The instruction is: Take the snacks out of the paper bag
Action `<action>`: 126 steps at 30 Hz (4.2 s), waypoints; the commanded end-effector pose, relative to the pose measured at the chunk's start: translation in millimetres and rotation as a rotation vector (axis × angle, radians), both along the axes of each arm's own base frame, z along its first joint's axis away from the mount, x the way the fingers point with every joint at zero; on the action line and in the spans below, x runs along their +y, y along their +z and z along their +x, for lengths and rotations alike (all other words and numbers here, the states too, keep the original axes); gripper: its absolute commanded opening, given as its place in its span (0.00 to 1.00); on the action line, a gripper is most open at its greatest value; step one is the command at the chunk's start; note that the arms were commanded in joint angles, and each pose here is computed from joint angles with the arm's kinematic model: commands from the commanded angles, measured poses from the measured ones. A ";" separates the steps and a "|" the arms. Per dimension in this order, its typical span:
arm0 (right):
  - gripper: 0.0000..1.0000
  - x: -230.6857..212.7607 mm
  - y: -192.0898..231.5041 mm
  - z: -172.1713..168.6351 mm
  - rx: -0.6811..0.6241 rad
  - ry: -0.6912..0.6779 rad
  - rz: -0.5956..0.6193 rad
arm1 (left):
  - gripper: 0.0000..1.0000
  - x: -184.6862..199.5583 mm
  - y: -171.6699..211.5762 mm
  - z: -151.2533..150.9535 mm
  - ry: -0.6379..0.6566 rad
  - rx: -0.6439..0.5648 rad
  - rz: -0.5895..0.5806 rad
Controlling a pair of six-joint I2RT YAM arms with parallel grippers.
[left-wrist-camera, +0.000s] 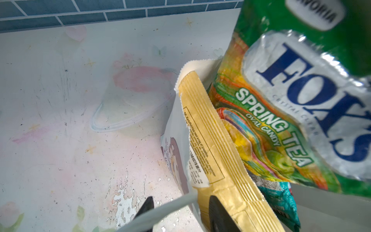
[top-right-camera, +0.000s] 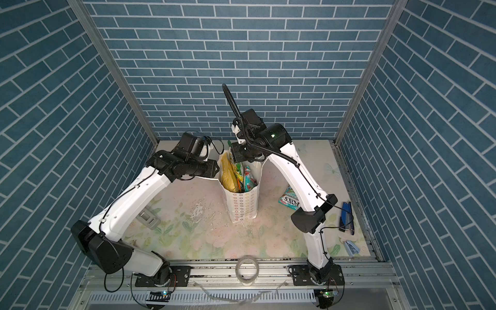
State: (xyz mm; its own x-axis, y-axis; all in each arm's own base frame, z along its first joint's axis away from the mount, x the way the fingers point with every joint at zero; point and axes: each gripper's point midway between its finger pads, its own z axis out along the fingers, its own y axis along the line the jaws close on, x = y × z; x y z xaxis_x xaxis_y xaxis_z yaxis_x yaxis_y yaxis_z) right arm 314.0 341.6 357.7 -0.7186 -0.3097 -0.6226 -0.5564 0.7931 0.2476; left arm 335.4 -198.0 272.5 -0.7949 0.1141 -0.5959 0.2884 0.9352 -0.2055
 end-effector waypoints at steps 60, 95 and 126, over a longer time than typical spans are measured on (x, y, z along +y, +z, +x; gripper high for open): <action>0.00 -178.3 -99.0 110.4 0.225 -0.456 0.301 | 0.46 20.2 20.1 -19.7 0.028 -0.030 0.006; 0.11 -224.9 -283.2 88.8 0.563 -0.604 0.015 | 0.45 23.3 29.8 -36.8 -0.015 -0.007 0.011; 0.35 -129.5 -65.4 42.9 0.358 -0.157 0.431 | 0.47 17.0 56.2 -28.0 -0.006 -0.067 -0.041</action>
